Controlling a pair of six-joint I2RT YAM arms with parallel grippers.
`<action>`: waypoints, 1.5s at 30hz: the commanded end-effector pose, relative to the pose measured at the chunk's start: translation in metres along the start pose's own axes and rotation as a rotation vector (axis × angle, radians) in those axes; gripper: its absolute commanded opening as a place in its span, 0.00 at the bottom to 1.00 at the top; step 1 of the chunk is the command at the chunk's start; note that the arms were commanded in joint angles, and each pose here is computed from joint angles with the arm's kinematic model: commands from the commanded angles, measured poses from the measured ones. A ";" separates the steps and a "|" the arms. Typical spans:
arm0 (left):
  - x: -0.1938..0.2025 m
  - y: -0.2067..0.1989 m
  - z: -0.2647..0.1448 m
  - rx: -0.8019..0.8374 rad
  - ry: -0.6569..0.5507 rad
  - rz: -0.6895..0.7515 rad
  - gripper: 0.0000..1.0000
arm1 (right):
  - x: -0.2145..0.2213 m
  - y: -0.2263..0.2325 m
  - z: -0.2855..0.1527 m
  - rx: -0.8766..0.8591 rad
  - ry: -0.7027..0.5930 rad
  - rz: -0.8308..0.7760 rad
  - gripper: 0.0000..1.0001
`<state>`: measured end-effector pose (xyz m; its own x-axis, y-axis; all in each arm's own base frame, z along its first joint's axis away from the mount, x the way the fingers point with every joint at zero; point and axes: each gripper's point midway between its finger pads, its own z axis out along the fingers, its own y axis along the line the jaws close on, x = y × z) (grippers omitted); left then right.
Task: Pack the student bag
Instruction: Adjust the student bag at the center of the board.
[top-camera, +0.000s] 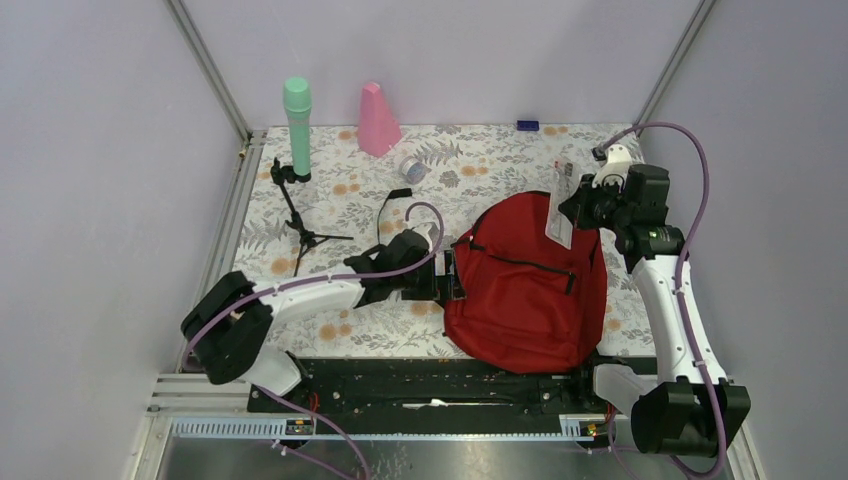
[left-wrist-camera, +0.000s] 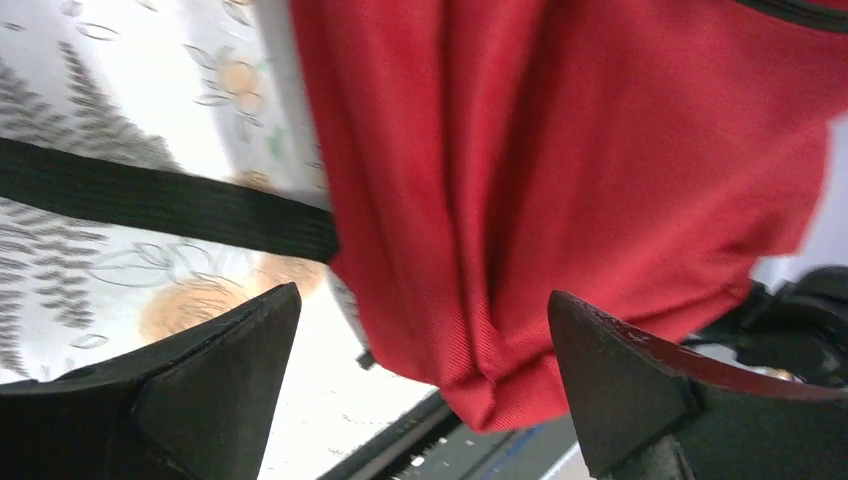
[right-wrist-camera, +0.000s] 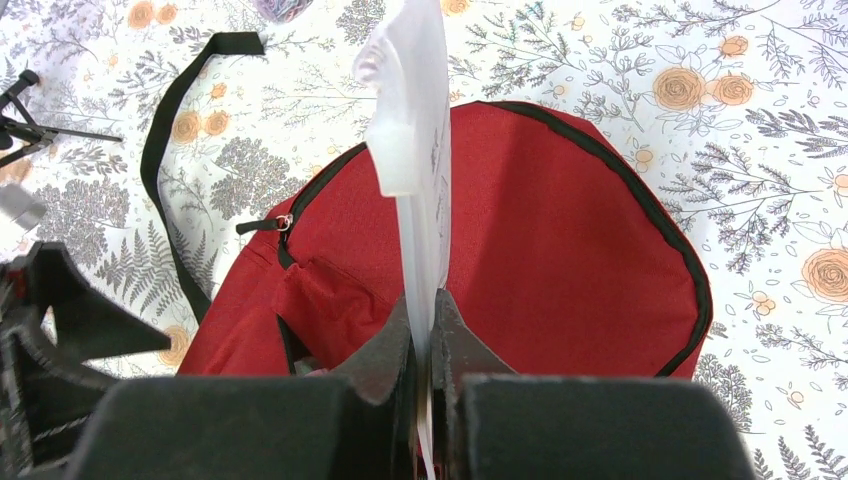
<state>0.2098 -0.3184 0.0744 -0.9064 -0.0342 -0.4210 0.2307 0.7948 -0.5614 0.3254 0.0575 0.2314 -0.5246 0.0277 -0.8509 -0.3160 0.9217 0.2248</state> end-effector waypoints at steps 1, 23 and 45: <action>-0.008 -0.042 -0.023 0.152 -0.074 -0.052 0.98 | -0.011 0.000 -0.002 0.013 -0.068 0.005 0.00; -0.011 -0.046 -0.003 0.226 -0.038 -0.044 0.00 | -0.021 -0.001 -0.006 0.033 -0.121 0.021 0.00; -0.213 0.036 0.017 -0.146 -0.188 0.196 0.00 | 0.041 0.003 0.022 -0.025 0.123 0.234 0.00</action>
<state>0.3726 -0.3104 0.1058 -0.8411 0.0513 -0.5384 0.3287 0.8391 -0.4334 0.3275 0.0563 0.1816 -0.6571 0.1360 -0.7414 -0.1881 0.9229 0.3361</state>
